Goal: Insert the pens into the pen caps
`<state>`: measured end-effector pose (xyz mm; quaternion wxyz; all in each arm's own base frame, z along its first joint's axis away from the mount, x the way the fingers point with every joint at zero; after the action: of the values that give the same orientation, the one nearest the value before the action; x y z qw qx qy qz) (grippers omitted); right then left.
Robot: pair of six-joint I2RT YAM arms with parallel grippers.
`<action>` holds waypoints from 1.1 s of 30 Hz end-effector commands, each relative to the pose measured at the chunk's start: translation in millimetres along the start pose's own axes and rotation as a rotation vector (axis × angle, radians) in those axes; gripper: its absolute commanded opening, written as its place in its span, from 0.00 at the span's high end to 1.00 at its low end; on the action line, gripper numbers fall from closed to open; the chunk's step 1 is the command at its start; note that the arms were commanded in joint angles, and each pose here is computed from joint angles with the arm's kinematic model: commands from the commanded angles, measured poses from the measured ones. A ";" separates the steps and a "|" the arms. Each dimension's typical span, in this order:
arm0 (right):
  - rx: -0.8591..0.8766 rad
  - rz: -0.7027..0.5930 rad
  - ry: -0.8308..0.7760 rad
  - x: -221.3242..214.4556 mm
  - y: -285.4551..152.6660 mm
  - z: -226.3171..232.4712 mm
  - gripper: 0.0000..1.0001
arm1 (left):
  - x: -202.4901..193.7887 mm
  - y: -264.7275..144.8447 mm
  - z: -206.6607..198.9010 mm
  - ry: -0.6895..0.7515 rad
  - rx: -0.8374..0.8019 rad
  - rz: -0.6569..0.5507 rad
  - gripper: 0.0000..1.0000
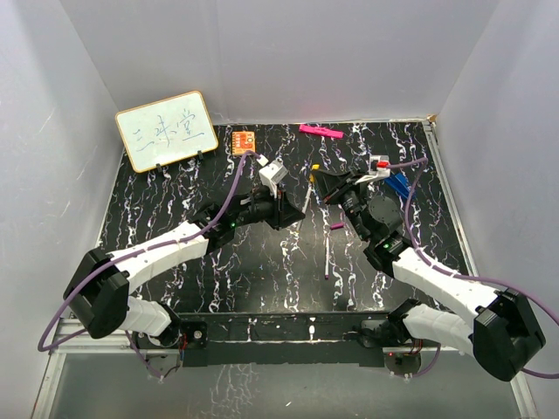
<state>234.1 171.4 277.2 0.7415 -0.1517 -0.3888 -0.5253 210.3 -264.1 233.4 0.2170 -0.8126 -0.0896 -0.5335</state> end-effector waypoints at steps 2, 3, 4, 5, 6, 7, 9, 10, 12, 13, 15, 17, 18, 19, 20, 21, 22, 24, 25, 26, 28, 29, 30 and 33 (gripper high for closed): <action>0.074 -0.044 0.027 5.9 0.8 8.2 1.00 | 8.5 -0.8 -5.1 0.005 -0.030 -0.044 1.00; 0.078 -0.041 0.028 5.2 0.8 8.5 1.00 | 8.8 -0.6 -5.0 0.002 -0.024 -0.046 1.00; 0.079 -0.038 0.029 4.6 1.0 8.3 1.00 | 9.6 -0.6 -4.8 0.001 -0.021 -0.048 1.00; 0.080 -0.035 0.029 4.1 1.4 8.3 1.00 | 9.9 -0.4 -4.9 0.001 -0.020 -0.049 1.00; 0.079 -0.032 0.029 3.4 1.7 8.0 1.00 | 10.7 -0.4 -5.1 0.001 -0.020 -0.051 1.00; 0.080 -0.028 0.028 2.8 1.9 7.8 1.00 | 11.1 -0.4 -5.2 0.001 -0.019 -0.052 1.00; 0.081 -0.022 0.029 1.7 2.1 7.3 1.00 | 12.3 -0.5 -5.3 0.002 -0.017 -0.055 1.00; 0.080 -0.021 0.029 1.4 2.1 7.3 1.00 | 12.3 -0.7 -5.1 0.003 -0.013 -0.056 1.00; 0.079 -0.022 0.027 2.1 1.8 7.3 1.00 | 12.3 -1.1 -4.8 0.004 -0.008 -0.058 1.00; 0.080 -0.023 0.026 2.4 1.7 7.7 1.00 | 12.3 -1.6 -4.8 0.005 -0.006 -0.059 1.00; 0.080 -0.024 0.023 3.3 1.0 8.1 1.00 | 12.5 -2.0 -4.5 0.005 0.001 -0.061 1.00; 0.080 -0.027 0.022 4.1 0.3 8.4 1.00 | 12.2 -2.0 -4.1 0.006 0.005 -0.060 1.00; 0.080 -0.030 0.022 4.6 -0.2 8.4 1.00 | 12.0 -1.8 -3.9 0.006 0.006 -0.059 1.00; 0.079 -0.031 0.021 4.7 -0.5 8.2 1.00 | 11.0 -1.4 -3.3 0.005 0.007 -0.056 1.00; 0.076 -0.033 0.021 4.8 -0.6 7.7 1.00 | 10.4 -1.0 -3.2 0.003 0.007 -0.054 1.00; 0.076 -0.036 0.019 5.2 -1.0 7.8 1.00 | 10.3 -1.2 -3.3 0.002 0.008 -0.053 1.00; 0.075 -0.036 0.018 5.2 -1.3 7.6 1.00 | 9.4 -1.1 -2.9 0.001 0.009 -0.049 1.00; 0.074 -0.039 0.016 5.6 -1.8 7.5 1.00 | 8.8 -1.2 -2.9 0.000 0.009 -0.048 1.00; 0.074 -0.042 0.016 6.3 -2.1 7.6 1.00 | 8.8 -1.0 -2.9 -0.001 0.009 -0.048 1.00; 0.074 -0.041 0.016 6.1 -2.1 7.7 1.00 | 8.6 -1.0 -2.8 -0.001 0.009 -0.047 1.00; 0.076 -0.044 0.016 6.7 -2.3 8.2 1.00 | 7.6 -0.8 -2.4 -0.002 0.010 -0.044 1.00; 0.075 -0.047 0.017 7.1 -2.2 8.2 1.00 | 7.1 -0.6 -2.4 -0.003 0.008 -0.042 1.00; 0.074 -0.049 0.017 7.4 -2.2 8.2 1.00 | 6.3 -0.6 -2.4 -0.004 0.007 -0.038 1.00; 0.073 -0.051 0.016 7.8 -1.7 8.4 1.00 | 4.6 -0.8 -2.3 -0.008 0.005 -0.032 1.00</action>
<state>233.0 174.6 274.1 0.7507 -0.1386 -0.3918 -0.5135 211.2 -264.7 234.2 0.2206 -0.8157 -0.1005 -0.5253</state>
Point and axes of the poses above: each gripper's point midway between its finger pads, its own y axis out along the fingers, its own z axis along the line the jaws close on, x = y × z, the point moved 10 cm from there along -y, back along the fingers, and after that the axes turned 7 degrees about y, right-handed, at the moved point
